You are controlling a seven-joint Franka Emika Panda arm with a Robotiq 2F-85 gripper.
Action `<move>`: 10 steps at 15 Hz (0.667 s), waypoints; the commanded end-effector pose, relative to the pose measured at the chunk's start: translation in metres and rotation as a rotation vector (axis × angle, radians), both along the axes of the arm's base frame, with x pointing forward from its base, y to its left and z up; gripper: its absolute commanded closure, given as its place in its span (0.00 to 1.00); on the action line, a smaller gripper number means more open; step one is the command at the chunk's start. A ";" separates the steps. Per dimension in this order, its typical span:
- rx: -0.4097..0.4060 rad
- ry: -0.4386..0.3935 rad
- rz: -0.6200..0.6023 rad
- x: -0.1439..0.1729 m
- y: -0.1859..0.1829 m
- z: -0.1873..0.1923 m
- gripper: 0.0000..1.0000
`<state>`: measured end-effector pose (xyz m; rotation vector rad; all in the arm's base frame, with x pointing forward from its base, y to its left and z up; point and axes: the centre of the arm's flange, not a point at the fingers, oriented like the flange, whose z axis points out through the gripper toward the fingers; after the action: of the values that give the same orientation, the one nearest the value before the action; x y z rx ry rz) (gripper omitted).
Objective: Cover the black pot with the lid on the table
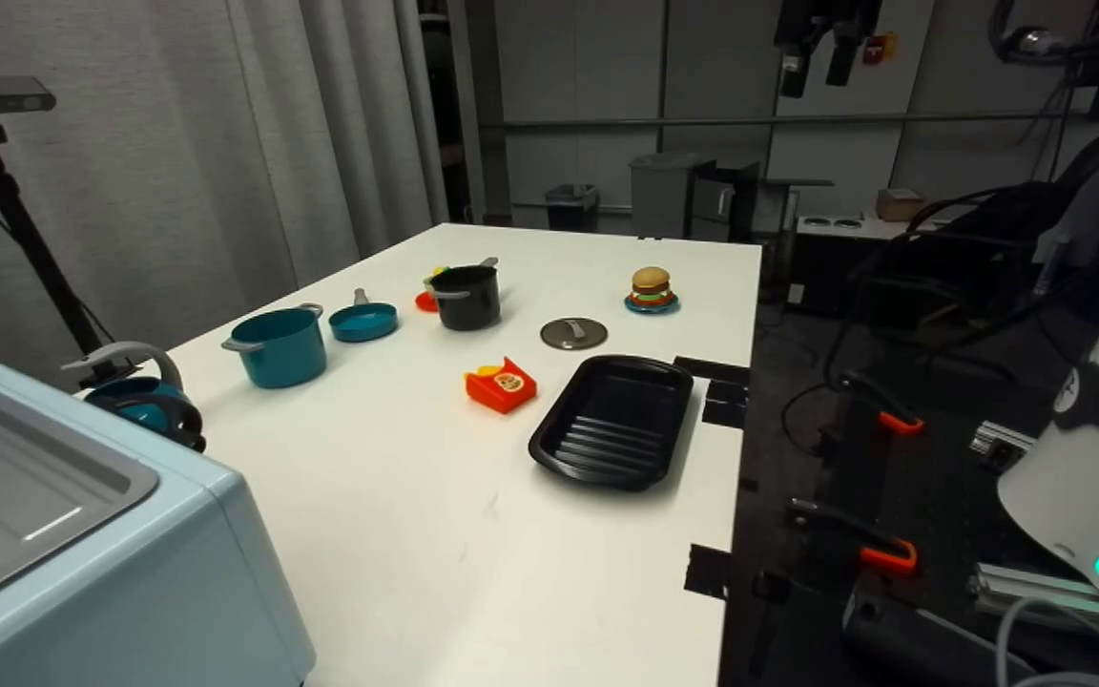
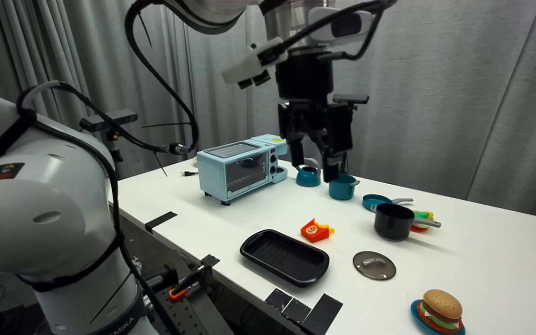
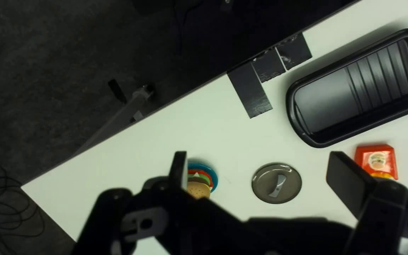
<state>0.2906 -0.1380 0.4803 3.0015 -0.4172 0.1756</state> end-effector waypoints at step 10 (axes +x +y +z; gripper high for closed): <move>0.028 0.009 -0.020 0.009 -0.042 -0.030 0.00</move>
<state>0.2997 -0.1795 0.4499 3.0233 -0.4518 0.1560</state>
